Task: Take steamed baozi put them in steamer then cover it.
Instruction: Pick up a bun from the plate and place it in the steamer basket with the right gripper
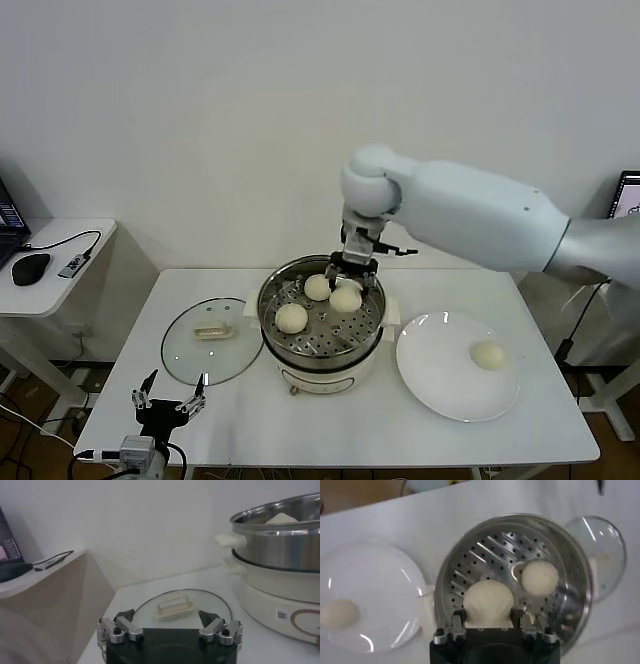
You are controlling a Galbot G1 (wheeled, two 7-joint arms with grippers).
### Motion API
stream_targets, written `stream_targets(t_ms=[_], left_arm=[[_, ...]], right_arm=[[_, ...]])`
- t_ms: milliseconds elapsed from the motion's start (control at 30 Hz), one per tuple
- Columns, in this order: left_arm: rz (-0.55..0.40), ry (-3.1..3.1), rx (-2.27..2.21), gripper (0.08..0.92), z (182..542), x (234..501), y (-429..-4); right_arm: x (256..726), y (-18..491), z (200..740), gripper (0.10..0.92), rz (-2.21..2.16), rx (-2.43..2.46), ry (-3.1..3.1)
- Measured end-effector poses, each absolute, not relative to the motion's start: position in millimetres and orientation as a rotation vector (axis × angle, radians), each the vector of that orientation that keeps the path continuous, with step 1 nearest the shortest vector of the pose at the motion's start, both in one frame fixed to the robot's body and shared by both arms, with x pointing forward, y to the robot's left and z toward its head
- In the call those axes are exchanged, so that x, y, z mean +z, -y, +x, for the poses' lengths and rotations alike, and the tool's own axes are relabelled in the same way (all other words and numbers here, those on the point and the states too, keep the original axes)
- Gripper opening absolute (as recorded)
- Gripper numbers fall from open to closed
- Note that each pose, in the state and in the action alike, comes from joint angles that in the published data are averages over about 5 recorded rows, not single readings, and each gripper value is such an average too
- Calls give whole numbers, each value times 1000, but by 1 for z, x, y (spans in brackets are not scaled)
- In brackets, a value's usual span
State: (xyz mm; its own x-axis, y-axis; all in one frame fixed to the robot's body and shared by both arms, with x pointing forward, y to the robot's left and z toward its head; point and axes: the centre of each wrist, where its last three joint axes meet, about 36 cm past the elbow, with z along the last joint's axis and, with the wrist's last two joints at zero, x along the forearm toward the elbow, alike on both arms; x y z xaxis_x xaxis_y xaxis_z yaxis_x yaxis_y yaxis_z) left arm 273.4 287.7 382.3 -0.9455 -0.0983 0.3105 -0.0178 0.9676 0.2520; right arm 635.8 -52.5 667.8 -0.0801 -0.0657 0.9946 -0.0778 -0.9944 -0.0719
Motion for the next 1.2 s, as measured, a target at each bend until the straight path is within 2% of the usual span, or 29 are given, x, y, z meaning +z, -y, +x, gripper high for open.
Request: stream_targets(t_ms=[467, 1200], left_arm=[[85, 2782, -348, 823, 273, 379, -287], [82, 2780, -346, 823, 272, 377, -287]], right_arm=[[615, 25, 611, 560, 2247, 2341, 4], [593, 6, 603, 560, 2272, 2371, -39]])
